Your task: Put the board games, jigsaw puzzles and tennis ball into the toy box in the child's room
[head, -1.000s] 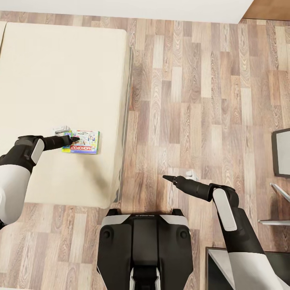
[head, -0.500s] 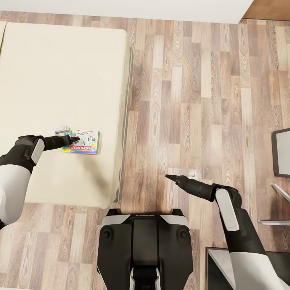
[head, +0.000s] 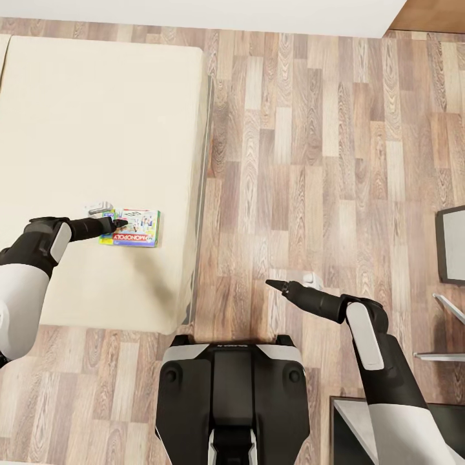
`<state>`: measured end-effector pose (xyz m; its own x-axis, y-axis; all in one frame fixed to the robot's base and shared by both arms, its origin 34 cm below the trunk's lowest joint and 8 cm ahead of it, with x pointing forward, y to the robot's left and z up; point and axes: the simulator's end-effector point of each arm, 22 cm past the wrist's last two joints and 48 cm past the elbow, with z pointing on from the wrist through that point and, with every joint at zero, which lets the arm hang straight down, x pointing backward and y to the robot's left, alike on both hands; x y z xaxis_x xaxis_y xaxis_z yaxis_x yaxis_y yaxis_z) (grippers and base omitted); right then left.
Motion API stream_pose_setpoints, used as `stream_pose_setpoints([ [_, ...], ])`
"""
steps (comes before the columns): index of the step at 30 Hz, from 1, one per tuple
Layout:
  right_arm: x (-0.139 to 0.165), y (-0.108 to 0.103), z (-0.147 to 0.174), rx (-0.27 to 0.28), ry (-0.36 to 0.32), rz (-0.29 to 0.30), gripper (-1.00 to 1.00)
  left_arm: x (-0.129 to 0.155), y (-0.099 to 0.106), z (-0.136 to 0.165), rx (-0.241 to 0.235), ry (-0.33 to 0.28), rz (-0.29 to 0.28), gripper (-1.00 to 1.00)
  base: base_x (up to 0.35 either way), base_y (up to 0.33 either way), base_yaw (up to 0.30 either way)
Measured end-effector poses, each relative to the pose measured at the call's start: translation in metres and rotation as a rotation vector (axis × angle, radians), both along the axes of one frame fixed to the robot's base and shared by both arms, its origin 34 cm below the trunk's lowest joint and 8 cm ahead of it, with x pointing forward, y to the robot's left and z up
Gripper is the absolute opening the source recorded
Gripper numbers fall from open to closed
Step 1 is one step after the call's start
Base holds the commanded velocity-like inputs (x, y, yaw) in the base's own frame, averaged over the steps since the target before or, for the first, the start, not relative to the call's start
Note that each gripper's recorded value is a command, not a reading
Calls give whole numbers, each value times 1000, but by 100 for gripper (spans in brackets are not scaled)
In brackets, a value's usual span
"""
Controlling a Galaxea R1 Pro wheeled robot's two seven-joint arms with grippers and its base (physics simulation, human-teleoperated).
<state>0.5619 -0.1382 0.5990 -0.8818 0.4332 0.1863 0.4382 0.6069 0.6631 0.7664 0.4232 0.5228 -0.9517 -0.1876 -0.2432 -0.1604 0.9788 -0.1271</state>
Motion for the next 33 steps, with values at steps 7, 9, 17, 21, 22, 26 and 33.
stream_pose_setpoints([
  [7,0,0,0,0,-1,-1,100,0,0,0,-1,1,1,100,0,0,0],
  [9,0,0,0,0,0,-1,100,0,0,0,-2,0,1,100,0,0,0],
  [17,0,0,0,0,0,0,100,0,0,0,-2,1,2,100,0,0,0],
  [21,0,0,0,0,0,0,100,0,0,0,-2,1,2,100,0,0,0],
  [22,0,0,0,0,0,0,100,0,0,0,-2,1,2,100,0,0,0],
  [26,0,0,0,0,0,0,100,0,0,0,-2,0,2,100,0,0,-1],
  [33,0,0,0,0,0,-1,100,-2,3,0,3,4,3,100,0,0,-54],
])
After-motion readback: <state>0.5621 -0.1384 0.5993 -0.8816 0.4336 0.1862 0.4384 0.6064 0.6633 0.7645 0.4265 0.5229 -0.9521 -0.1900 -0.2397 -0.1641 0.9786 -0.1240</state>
